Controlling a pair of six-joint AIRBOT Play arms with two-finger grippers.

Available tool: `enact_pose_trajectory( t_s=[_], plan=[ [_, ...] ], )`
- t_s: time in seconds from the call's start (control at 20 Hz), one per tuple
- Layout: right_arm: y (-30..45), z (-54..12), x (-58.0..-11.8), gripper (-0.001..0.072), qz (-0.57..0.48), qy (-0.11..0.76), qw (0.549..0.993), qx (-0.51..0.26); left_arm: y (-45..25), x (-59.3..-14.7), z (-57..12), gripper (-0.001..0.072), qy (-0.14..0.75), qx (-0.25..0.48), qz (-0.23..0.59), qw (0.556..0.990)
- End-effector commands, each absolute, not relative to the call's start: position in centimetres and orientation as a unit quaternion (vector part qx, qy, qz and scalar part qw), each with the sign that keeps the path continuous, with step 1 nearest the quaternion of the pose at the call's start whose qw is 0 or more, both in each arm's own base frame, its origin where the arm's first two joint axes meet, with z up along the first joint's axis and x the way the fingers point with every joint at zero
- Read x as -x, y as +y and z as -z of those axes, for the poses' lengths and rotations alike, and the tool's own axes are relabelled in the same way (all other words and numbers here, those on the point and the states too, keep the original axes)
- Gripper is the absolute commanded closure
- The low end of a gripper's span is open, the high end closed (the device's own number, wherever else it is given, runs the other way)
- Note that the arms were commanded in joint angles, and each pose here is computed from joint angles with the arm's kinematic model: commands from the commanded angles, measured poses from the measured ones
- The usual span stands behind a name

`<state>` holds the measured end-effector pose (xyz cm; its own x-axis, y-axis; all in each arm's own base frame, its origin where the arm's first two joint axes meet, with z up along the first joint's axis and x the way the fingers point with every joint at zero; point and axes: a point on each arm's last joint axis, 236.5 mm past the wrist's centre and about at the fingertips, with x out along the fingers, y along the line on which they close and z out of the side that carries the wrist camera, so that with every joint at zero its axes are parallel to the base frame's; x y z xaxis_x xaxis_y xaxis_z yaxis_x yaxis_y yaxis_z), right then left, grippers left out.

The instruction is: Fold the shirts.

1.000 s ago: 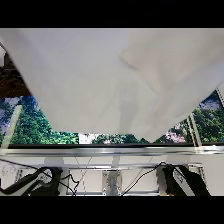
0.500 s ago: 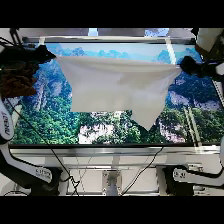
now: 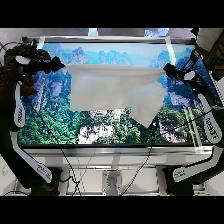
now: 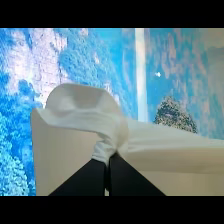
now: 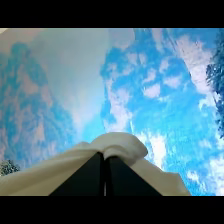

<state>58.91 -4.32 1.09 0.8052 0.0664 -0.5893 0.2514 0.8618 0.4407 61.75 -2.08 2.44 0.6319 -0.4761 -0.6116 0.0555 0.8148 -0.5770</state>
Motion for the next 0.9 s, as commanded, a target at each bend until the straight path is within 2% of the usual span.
enact_pose_trajectory(
  t_s=[0.0, 0.25, 0.55, 0.6, 0.65, 0.7, 0.75, 0.8, 0.85],
  plan=[
    [-3.4, 2.0, -58.0, 0.0692, 0.044, 0.354, 0.897, -0.263, -3.3, -59.5, 1.6, 0.0694, 0.470, 0.282, 0.161, 0.821],
    [-4.9, 6.3, -54.1, 0.0692, 0.095, 0.449, 0.849, -0.263, -1.1, -55.4, 6.4, 0.0694, 0.575, 0.256, 0.094, 0.771],
    [-3.9, 5.7, -54.9, 0.0670, 0.088, 0.433, 0.847, -0.296, -2.3, -55.8, 5.6, 0.0682, 0.566, 0.283, 0.111, 0.766],
    [-3.8, 5.6, -55.0, 0.0594, 0.087, 0.433, 0.845, -0.301, -2.5, -55.8, 5.4, 0.0682, 0.564, 0.288, 0.114, 0.765],
    [-3.7, 5.6, -55.0, 0.0469, 0.086, 0.433, 0.844, -0.304, -2.5, -55.8, 5.4, 0.0675, 0.564, 0.288, 0.114, 0.765],
    [-3.7, 5.7, -54.9, 0.0425, 0.086, 0.434, 0.843, -0.305, -2.5, -55.8, 5.4, 0.0570, 0.564, 0.287, 0.114, 0.765],
    [-3.7, 5.7, -54.8, 0.0425, 0.086, 0.437, 0.842, -0.305, -2.4, -55.8, 5.5, 0.0402, 0.565, 0.287, 0.113, 0.765],
    [-3.7, 5.8, -54.6, 0.0423, 0.086, 0.441, 0.840, -0.304, -2.2, -55.7, 5.5, 0.0292, 0.566, 0.285, 0.111, 0.766],
    [-3.9, 5.8, -54.4, 0.0389, 0.088, 0.443, 0.839, -0.305, -2.1, -55.6, 5.6, 0.0277, 0.568, 0.284, 0.110, 0.764]
  ],
)
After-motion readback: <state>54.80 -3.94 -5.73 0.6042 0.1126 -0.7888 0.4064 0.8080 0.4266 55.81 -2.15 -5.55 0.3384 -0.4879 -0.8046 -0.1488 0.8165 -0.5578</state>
